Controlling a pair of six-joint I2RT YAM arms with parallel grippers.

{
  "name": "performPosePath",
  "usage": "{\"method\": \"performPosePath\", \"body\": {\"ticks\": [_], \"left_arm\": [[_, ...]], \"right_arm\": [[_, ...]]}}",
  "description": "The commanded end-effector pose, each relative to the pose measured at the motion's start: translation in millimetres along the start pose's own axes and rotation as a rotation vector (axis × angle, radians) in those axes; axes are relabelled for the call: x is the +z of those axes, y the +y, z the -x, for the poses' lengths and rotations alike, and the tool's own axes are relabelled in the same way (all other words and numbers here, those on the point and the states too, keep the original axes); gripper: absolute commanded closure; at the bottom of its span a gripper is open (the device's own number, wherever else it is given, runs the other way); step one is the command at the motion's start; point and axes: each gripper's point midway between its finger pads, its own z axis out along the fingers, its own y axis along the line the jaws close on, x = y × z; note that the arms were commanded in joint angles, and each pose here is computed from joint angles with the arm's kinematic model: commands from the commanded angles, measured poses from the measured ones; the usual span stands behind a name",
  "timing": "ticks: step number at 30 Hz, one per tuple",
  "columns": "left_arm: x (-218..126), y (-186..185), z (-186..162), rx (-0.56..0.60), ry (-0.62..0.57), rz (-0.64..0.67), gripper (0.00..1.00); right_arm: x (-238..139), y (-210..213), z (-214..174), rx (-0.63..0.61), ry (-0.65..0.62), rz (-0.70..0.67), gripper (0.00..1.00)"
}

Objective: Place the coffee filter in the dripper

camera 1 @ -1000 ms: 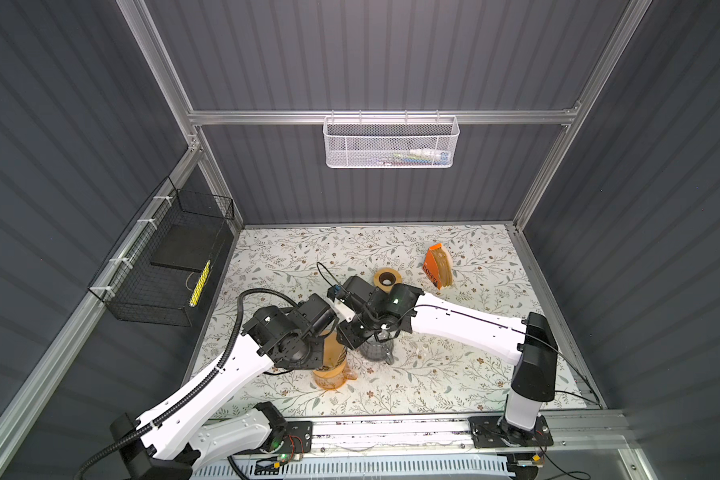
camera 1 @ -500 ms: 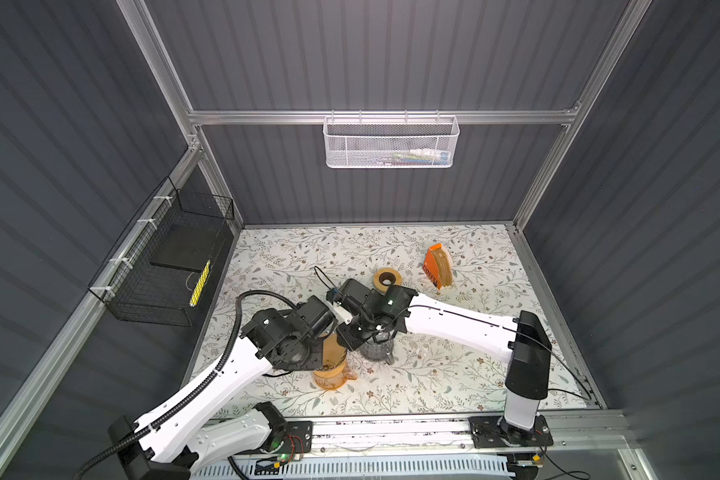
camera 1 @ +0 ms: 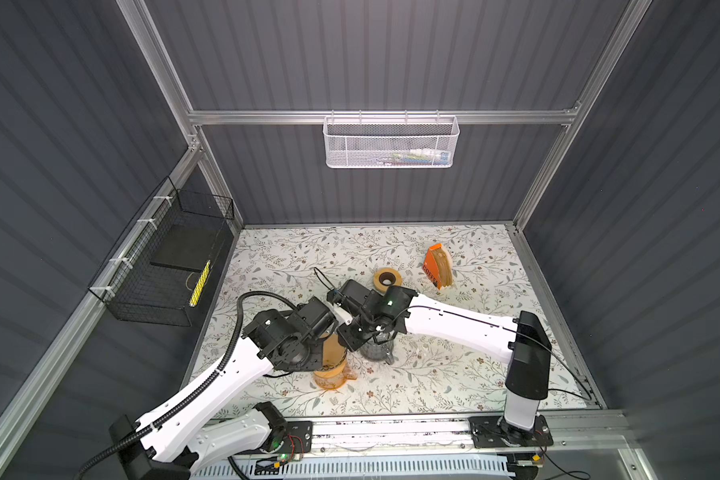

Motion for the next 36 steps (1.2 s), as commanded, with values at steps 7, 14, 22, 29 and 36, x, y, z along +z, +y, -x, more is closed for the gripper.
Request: {"method": "performPosePath", "body": {"ticks": [7,14,22,29,36], "left_arm": [[0.1,4.5,-0.9,-0.012,-0.018,0.012,0.70],[0.9,6.3,-1.6,-0.013,-0.020,0.018,0.70],[-1.8,5.1,1.1,-0.018,-0.034,0.009,0.70],[-1.6,5.5,0.8,-0.018,-0.034,0.009,0.70],[-3.8,4.7,3.2,-0.023,-0.047,0.004,0.70]], "right_arm": [[0.4,1.2,3.3,-0.020,0.001,-0.016,0.65],[1.7,0.7,2.2,-0.023,0.005,-0.023,0.65],[2.4,-1.7,1.4,-0.027,0.006,-0.034,0.65],[4.2,-1.8,0.5,-0.026,0.010,-0.035,0.65],[-0.6,0.5,2.9,-0.026,-0.002,-0.025,0.65]]}}
